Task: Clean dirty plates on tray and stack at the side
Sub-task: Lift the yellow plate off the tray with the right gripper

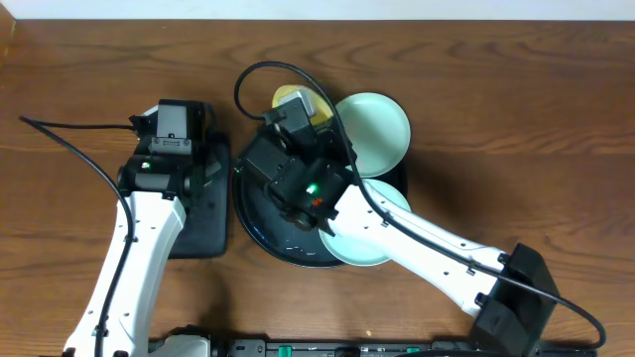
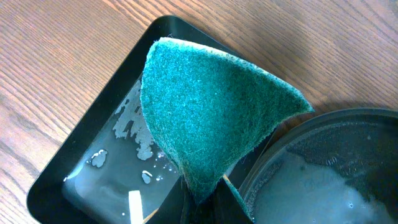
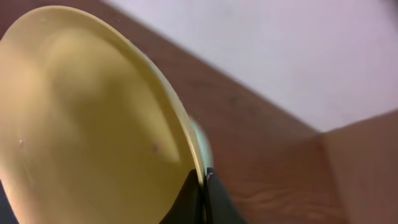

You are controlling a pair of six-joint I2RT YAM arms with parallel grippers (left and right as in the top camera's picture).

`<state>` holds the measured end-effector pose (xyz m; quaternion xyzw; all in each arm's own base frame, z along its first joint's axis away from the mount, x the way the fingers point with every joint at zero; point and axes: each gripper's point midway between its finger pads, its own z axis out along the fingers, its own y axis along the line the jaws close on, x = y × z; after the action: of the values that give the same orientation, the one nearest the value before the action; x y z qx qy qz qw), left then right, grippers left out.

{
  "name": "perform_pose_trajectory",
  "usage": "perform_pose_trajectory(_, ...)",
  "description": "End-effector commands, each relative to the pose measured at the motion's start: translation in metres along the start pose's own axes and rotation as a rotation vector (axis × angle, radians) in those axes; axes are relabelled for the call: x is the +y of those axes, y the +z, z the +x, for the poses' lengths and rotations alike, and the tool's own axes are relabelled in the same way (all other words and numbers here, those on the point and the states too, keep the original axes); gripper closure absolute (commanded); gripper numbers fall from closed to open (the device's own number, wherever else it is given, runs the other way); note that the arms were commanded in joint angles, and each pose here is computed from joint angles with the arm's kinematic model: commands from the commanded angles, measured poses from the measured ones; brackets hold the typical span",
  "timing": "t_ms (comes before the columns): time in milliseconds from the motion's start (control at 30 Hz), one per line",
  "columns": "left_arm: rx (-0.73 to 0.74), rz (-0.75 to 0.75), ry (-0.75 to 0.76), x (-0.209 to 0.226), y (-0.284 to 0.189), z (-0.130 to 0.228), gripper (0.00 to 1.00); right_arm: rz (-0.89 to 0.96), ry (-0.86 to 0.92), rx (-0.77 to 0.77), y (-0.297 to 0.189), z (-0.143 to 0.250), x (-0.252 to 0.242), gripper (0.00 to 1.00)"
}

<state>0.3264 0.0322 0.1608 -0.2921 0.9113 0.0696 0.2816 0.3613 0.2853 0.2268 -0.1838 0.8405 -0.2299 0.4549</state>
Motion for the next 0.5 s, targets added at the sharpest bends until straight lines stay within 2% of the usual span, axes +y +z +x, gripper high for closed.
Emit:
perform_pose_trajectory(0, -0.018, -0.016, 0.011, 0.002, -0.001, -0.006, 0.93, -0.232, 0.121, 0.055, 0.000, -0.005, 0.003, 0.99)
perform_pose_trajectory(267, -0.018, -0.016, 0.011, 0.002, -0.001, -0.006, 0.93, -0.492, 0.422, 0.141, 0.020, -0.010, -0.083, 0.99)
perform_pose_trajectory(467, -0.018, -0.016, 0.011, 0.002, -0.001, -0.006, 0.93, -0.456, 0.662, 0.253, 0.044, 0.033, -0.184, 0.99)
